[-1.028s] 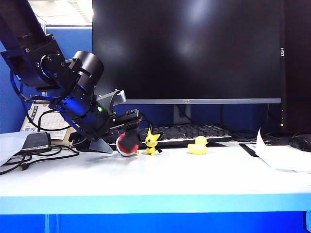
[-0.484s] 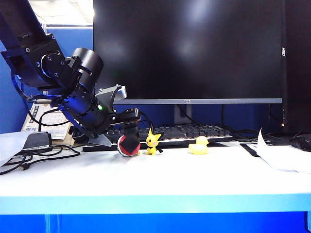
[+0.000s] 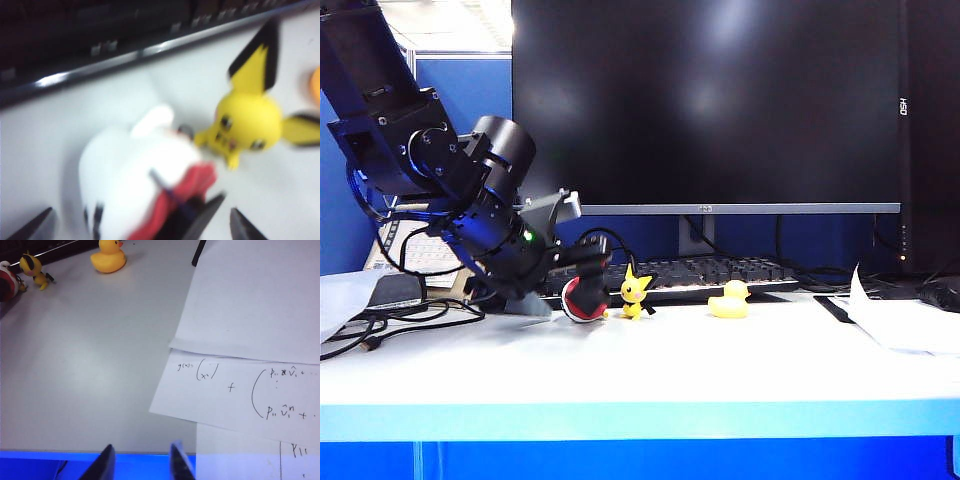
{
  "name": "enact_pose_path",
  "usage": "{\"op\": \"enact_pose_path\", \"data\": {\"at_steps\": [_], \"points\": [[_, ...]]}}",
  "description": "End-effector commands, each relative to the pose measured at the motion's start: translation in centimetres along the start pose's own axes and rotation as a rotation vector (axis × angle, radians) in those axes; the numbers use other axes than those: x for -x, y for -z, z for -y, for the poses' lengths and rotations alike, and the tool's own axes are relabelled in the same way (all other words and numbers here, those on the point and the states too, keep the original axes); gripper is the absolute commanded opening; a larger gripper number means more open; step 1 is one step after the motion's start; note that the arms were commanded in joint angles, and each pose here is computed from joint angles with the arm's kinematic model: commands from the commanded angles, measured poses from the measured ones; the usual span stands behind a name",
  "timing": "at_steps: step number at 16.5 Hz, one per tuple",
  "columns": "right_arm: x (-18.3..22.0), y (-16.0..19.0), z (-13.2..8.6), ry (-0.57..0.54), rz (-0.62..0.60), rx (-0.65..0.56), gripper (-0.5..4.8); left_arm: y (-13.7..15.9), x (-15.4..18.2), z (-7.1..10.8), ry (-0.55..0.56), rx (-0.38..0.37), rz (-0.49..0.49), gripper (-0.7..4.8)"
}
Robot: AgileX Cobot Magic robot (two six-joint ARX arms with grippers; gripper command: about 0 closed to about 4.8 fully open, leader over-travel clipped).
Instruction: Pick up the doll with a different color than the other dolls and place it near you.
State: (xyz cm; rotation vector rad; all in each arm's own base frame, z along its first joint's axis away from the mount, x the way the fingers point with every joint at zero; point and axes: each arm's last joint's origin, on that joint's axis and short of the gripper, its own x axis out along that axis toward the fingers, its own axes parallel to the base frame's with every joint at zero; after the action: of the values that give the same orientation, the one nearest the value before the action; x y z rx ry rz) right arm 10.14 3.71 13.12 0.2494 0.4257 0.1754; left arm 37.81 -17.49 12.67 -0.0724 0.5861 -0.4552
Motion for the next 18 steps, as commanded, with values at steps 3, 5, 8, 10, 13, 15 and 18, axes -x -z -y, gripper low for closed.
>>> {"op": "enact_pose_path", "data": {"at_steps": [3,5,8,10,13,15,18], "points": [[0.0,-0.1,-0.1,-0.007,0.016,-0.005,1.44,-2.4,-1.4,0.5,0.054,-0.002,0.001,4.76],[0.0,-0.1,-0.1,-0.007,0.015,-0.005,1.44,-2.9,-2.0,0.5,0.05,-0.003,-0.049,4.79],[0.0,-0.1,-0.1,-0.007,0.016,-0.005,1.44,-2.8,-2.0,0.5,0.051,0.01,-0.065,4.79],[0.0,-0.1,-0.1,-0.007,0.016,-0.005,1.44,-2.4,-2.0,0.5,0.051,0.014,-0.105,4.79],[0.0,-0.1,-0.1,-0.007,0.016,-0.005,1.44,-2.2,-1.9,0.5,0.067,0.017,-0.129,4.79],[0.0,-0.1,-0.1,-0.007,0.016,-0.005,1.44,-2.2,-1.9,0.5,0.067,0.016,-0.128,4.67],[0.0,-0.1,-0.1,-0.007,0.016,-0.005,1.44,-2.1,-1.9,0.7,0.072,0.017,-0.138,2.4]]}}
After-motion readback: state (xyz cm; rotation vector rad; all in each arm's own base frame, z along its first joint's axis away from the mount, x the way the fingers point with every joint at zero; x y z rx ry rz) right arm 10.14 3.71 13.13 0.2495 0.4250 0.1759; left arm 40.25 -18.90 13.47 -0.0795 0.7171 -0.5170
